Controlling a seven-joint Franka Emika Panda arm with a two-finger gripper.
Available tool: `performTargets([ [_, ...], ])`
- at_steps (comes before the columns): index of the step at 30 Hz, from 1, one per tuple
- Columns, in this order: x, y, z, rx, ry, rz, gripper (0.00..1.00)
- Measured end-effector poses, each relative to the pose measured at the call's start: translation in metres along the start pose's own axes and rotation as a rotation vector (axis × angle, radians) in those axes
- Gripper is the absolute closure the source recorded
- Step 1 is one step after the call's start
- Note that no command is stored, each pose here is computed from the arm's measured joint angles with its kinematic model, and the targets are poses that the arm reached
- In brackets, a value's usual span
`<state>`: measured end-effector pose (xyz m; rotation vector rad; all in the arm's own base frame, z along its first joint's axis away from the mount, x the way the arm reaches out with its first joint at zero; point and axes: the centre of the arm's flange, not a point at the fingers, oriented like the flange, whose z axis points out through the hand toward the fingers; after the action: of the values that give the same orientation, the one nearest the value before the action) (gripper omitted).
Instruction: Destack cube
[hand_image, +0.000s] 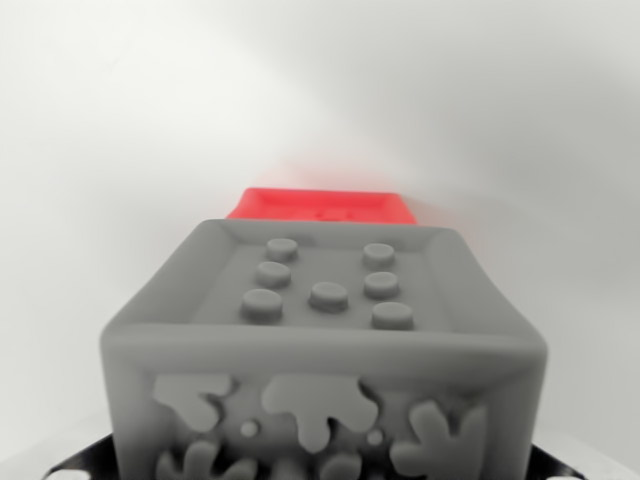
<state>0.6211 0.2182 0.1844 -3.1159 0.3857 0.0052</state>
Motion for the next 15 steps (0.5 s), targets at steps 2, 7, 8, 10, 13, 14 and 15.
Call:
performTargets([
  [2, 0.0, 0.0, -0.004, 0.0001, 0.001, 0.0, 1.0],
  [7, 0.0, 0.0, -0.014, -0.0008, 0.0024, -0.001, 1.0],
  [8, 0.0, 0.0, -0.015, -0.0009, 0.0026, -0.001, 1.0],
  [10, 0.0, 0.0, -0.02, -0.0015, 0.0029, -0.001, 1.0],
  [13, 0.0, -0.001, -0.027, -0.0019, 0.0038, -0.001, 1.0],
  [14, 0.0, -0.001, -0.03, -0.0018, 0.0044, -0.001, 1.0],
  [15, 0.0, -0.001, -0.032, -0.0018, 0.0047, -0.001, 1.0],
])
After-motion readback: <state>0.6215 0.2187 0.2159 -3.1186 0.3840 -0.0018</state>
